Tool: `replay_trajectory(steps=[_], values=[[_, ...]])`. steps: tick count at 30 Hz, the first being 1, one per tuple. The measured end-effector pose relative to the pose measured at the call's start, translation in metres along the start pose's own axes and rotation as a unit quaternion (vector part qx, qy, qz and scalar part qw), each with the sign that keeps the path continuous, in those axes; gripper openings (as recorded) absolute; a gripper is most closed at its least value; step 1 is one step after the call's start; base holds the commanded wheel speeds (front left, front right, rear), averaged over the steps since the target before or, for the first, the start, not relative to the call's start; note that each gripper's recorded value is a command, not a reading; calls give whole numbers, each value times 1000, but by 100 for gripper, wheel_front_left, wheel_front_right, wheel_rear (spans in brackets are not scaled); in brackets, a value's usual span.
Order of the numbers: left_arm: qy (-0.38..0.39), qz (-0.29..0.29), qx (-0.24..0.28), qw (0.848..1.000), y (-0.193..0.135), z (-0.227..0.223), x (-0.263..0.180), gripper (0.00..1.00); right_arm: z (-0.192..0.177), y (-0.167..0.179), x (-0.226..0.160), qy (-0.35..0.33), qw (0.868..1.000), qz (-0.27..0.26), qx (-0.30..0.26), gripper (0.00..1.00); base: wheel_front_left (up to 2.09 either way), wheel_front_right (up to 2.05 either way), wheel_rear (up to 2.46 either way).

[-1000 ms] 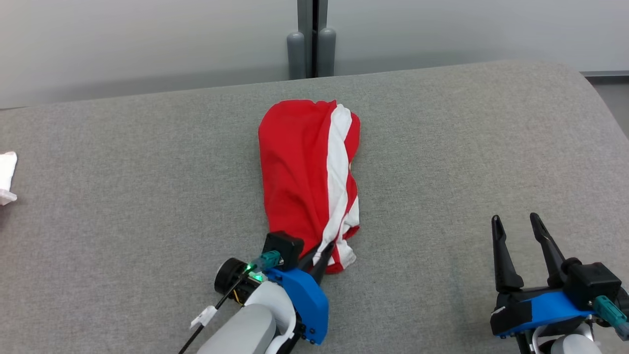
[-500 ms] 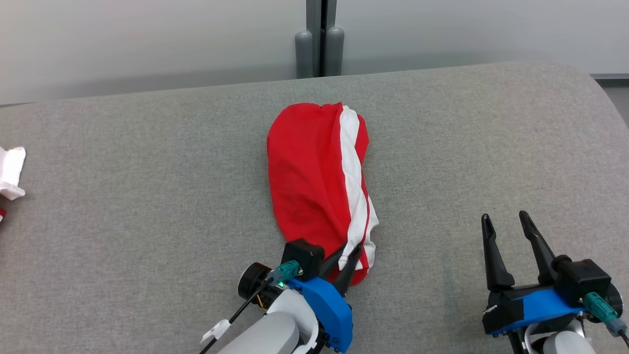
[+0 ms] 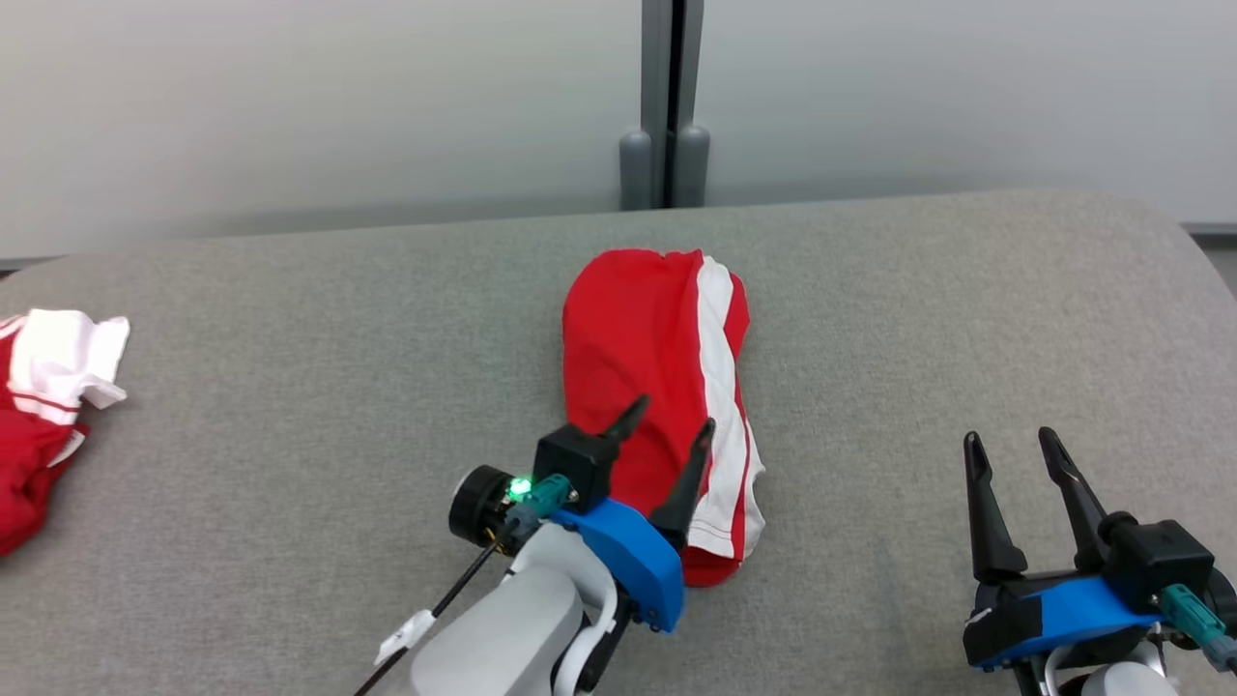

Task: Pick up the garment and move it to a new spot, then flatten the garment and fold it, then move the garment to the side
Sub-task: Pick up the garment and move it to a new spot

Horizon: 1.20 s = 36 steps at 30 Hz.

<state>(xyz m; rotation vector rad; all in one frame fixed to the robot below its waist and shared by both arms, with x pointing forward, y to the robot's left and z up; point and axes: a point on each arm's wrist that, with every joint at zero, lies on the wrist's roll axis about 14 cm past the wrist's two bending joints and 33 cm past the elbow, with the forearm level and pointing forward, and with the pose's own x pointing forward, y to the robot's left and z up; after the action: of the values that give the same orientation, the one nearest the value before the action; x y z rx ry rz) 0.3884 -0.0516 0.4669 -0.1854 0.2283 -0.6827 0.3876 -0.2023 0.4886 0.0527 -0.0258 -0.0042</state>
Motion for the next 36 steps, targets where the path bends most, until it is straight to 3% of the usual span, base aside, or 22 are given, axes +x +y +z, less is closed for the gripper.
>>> replay_trajectory(steps=[10, 21, 26, 36], values=[[-66, 114, 18, 991, 60, 42, -33, 100, 21, 12, -3, -31, 999, 18, -9, 100, 0, 0, 0], [-90, 224, -13, 970, 109, 25, -100, 100, 13, 22, -13, -19, 999, 32, 6, 100, 0, 0, 0], [-90, 255, -23, 963, 115, 12, -122, 100, 4, 25, -20, -6, 999, 35, 14, 100, 0, 0, 0], [-91, 263, -25, 960, 113, 3, -134, 100, -5, 25, -28, 8, 999, 35, 15, 100, 0, 0, 0]])
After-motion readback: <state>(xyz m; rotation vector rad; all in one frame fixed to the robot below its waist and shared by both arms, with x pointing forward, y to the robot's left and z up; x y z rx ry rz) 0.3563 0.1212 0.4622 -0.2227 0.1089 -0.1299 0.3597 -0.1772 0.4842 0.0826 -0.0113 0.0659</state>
